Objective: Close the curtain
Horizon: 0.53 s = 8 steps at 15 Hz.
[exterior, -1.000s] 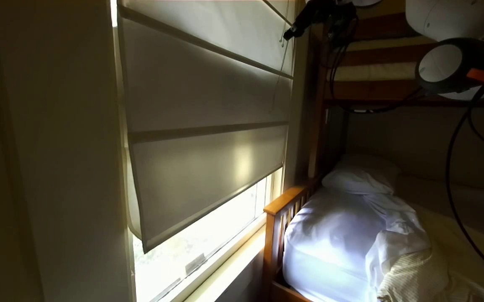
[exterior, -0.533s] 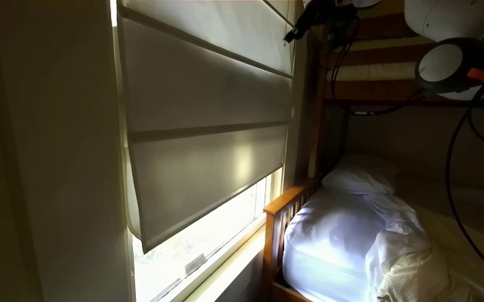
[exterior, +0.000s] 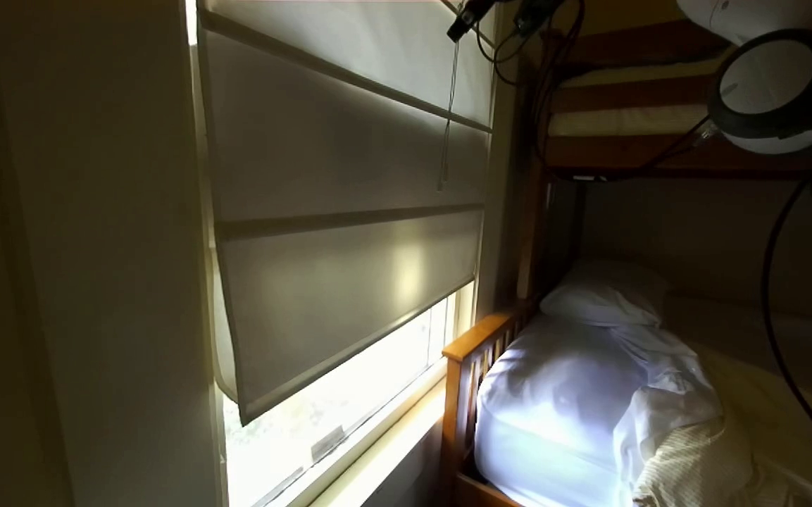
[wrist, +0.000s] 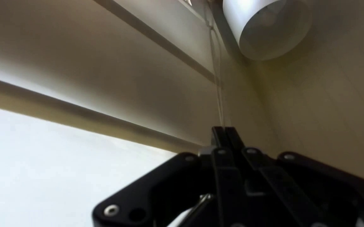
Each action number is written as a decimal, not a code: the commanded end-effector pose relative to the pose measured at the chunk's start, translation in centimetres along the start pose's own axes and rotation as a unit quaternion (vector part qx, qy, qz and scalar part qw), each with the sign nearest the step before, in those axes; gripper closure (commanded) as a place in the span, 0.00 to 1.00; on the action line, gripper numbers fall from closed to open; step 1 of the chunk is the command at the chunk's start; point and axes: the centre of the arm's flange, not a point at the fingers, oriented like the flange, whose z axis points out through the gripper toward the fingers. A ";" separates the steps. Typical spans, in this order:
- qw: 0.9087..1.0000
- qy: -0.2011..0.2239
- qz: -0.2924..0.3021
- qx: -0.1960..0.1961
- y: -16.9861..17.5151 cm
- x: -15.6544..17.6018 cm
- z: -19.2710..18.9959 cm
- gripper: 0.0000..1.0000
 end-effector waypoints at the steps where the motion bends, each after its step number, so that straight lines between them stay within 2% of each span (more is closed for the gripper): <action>1: 0.996 -0.054 -0.074 -0.024 -7.4 0.4 4.9 0.99; 4: 0.990 -0.092 -0.107 -0.015 -10.1 0.8 5.9 0.99; 8: 0.985 -0.117 -0.121 0.033 -11.6 0.4 6.6 0.99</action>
